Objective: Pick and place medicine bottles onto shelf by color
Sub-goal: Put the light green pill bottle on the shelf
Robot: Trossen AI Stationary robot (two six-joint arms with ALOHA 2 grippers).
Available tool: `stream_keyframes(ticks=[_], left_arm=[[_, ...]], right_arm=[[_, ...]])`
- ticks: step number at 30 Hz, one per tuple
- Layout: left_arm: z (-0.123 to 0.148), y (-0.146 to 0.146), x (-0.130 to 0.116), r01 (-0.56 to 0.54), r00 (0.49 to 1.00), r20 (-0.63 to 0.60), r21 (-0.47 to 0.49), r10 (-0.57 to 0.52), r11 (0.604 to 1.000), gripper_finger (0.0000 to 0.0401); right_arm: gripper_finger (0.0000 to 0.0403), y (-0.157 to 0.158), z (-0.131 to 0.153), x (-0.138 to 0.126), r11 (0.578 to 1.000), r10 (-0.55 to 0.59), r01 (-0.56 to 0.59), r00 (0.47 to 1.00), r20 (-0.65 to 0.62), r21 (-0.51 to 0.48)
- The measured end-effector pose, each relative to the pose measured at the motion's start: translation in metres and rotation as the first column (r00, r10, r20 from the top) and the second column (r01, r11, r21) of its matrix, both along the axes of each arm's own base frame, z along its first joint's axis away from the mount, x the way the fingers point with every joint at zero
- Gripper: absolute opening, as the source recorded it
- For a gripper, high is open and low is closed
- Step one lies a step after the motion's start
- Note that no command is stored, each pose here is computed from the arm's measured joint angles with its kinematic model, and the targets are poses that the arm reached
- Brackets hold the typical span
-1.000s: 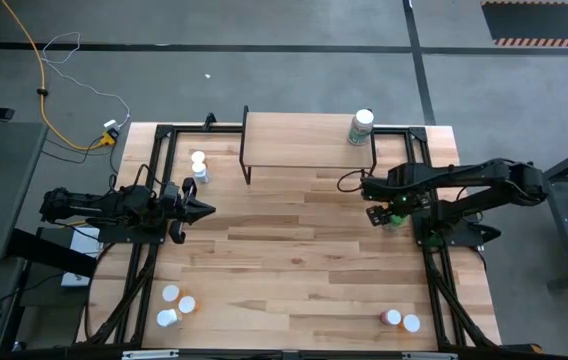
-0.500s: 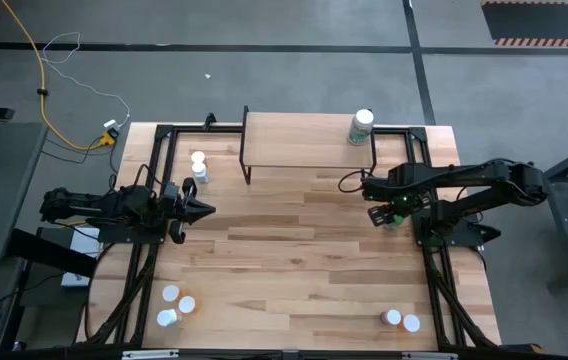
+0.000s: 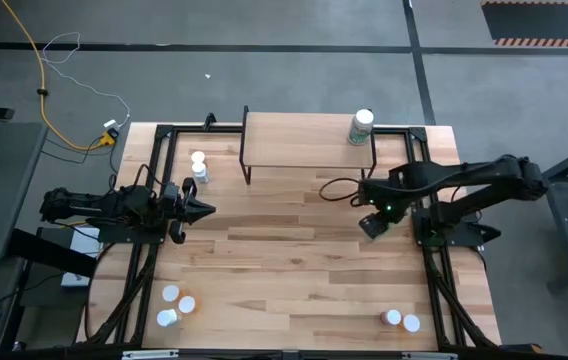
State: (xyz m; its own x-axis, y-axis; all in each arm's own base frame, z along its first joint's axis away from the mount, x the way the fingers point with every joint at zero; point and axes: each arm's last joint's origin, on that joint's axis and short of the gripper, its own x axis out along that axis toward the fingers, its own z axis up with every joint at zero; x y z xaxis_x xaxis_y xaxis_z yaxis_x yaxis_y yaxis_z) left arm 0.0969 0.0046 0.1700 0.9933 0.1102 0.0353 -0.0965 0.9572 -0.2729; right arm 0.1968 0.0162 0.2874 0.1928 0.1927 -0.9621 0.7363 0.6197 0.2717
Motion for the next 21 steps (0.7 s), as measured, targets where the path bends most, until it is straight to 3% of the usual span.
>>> stream_keyframes(ticks=[5,10,16,21], left_arm=[[0.000,0.000,0.000,0.000,1.000,0.000,0.004,0.000,1.000,0.0003],[0.000,0.000,0.000,0.000,1.000,0.000,0.004,0.000,1.000,0.0003],[0.000,0.000,0.000,0.000,1.000,0.000,0.004,0.000,1.000,0.0003],[0.000,0.000,0.000,-0.001,1.000,0.000,0.007,0.001,1.000,0.0003]], right_arm=[[0.0179,0.011,0.058,0.022,0.987,0.040,-0.010,0.982,0.186,-0.157],[0.0179,-0.001,0.099,0.058,0.944,0.111,-0.046,0.977,0.183,-0.327],[0.0179,-0.045,0.118,0.108,0.876,0.073,-0.028,0.994,0.076,-0.481],[0.0179,-0.089,0.116,0.136,0.877,0.049,-0.007,0.996,0.075,-0.481]])
